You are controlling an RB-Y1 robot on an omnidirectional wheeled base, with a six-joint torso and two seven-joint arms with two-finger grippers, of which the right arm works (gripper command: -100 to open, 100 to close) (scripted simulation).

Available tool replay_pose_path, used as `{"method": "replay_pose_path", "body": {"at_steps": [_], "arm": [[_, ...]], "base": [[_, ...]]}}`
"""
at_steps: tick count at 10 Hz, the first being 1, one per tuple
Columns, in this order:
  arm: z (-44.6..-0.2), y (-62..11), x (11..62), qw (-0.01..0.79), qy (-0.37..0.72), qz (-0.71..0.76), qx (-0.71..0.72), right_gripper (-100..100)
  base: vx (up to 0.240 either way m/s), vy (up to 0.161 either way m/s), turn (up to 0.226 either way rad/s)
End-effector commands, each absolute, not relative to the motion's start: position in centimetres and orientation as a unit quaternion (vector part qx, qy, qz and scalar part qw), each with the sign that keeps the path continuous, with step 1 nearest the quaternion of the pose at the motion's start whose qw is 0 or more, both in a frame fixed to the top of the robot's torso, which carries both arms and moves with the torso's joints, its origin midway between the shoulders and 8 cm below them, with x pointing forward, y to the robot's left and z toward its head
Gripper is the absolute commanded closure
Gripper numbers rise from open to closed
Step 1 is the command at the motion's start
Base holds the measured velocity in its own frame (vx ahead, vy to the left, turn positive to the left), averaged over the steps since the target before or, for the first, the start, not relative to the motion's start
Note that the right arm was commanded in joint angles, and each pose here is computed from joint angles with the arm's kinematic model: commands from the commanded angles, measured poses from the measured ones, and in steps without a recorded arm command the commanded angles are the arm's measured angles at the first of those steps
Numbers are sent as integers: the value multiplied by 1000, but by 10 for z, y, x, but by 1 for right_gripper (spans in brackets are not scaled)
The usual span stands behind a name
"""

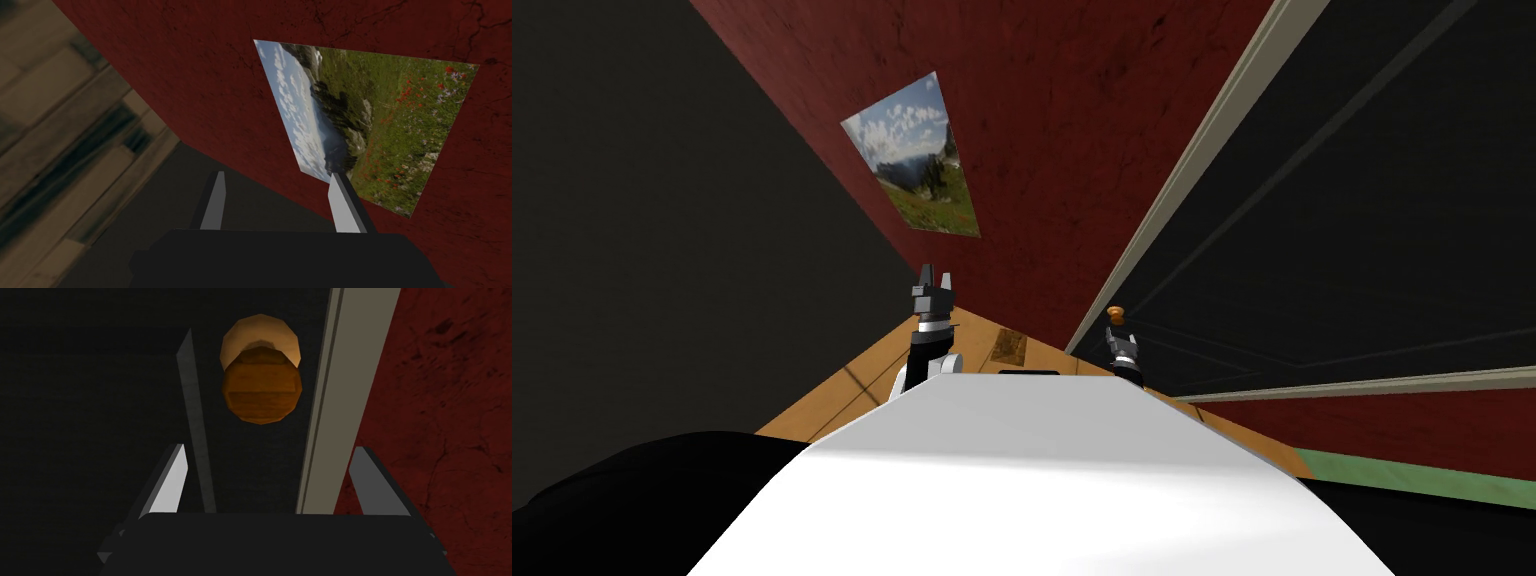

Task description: Pull the door open

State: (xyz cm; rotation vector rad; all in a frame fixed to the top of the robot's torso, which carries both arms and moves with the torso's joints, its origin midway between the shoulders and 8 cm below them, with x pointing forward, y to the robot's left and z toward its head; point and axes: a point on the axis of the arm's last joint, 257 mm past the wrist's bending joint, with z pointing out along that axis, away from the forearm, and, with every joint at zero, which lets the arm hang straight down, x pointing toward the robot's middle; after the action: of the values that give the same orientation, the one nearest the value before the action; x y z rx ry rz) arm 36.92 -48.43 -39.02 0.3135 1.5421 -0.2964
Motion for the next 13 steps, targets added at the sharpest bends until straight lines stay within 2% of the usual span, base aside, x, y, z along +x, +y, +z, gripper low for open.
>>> {"method": "replay_pose_path", "body": {"at_steps": [1, 3, 6, 7, 13], "arm": [[-391, -485, 369, 696, 691, -135, 142, -100], [-391, -485, 369, 695, 691, -137, 145, -100], [-392, -485, 370, 695, 691, -137, 145, -100], [-392, -485, 370, 695, 691, -137, 145, 100], [-402, -488, 367, 683, 699, -131, 167, 100]], "base": [[168, -121, 32], [199, -100, 34], [41, -87, 13], [0, 19, 46], [-2, 8, -5]]}}
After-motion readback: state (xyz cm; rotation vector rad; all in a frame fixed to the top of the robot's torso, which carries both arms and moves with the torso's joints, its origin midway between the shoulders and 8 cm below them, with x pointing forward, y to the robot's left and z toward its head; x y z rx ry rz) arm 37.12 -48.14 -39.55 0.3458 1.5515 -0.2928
